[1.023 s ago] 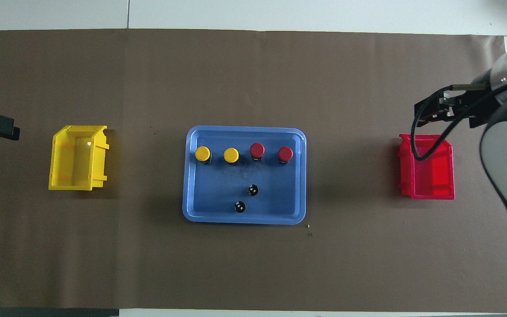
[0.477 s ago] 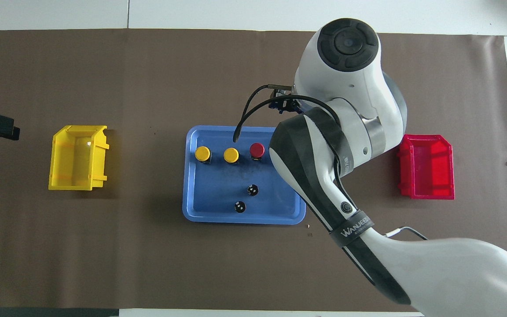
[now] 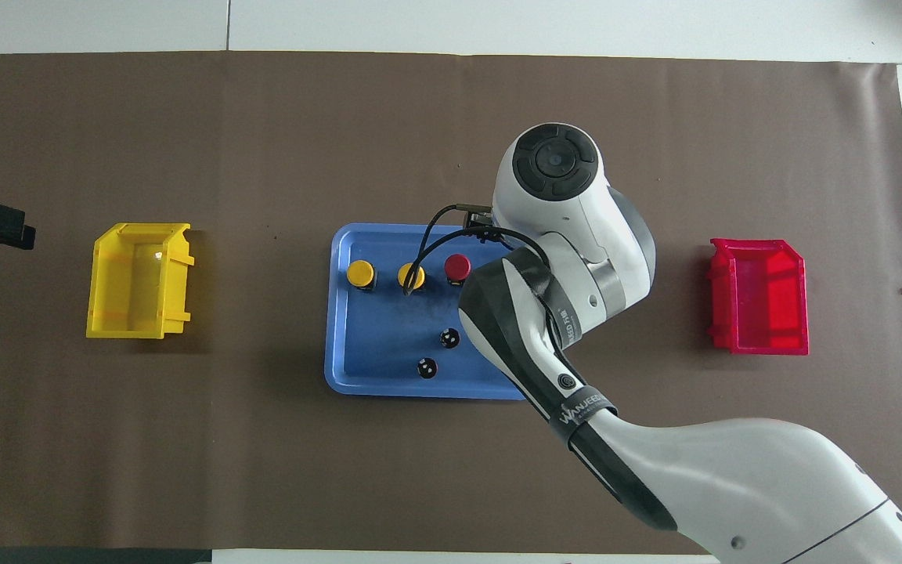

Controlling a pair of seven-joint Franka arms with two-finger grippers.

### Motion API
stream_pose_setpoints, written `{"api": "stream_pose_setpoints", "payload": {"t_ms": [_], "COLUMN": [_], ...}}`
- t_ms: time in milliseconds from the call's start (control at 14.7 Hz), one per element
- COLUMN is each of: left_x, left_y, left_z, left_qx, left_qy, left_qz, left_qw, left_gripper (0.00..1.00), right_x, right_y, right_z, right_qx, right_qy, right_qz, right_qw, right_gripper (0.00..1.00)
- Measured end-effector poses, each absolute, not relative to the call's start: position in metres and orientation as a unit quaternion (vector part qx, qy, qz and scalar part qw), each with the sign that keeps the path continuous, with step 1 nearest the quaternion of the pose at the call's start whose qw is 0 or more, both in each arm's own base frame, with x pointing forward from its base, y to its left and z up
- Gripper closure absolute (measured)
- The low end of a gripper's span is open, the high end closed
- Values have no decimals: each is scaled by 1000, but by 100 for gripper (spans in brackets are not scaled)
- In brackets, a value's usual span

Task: Sort red and yellow buttons by color
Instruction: 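Reach the right gripper into the tray and grasp a red button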

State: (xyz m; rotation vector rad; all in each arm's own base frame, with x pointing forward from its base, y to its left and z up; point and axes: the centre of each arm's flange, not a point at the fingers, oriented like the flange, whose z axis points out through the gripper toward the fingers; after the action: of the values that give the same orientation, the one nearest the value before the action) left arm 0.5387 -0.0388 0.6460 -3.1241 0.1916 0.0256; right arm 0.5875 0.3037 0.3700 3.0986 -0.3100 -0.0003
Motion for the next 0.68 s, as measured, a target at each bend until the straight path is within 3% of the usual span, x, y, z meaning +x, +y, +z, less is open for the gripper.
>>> {"api": "stream_pose_setpoints", "payload": {"t_ms": [477,682], "left_x": [539,539], "left_y": [-39,-39], "left_z": [646,646], "left_qx": [-998,-998], "left_qy": [61,61], "left_qz": [8,8], "left_qw": [6,6], "left_gripper": [0,0], "right_x": [566,560], "right_y": [305,306], "right_z": [359,352], "right_qx": [996,996], "right_qy": [-90,-86], "right_qz": [0,0], "right_qw": [13,13], "right_gripper": [6,15]}}
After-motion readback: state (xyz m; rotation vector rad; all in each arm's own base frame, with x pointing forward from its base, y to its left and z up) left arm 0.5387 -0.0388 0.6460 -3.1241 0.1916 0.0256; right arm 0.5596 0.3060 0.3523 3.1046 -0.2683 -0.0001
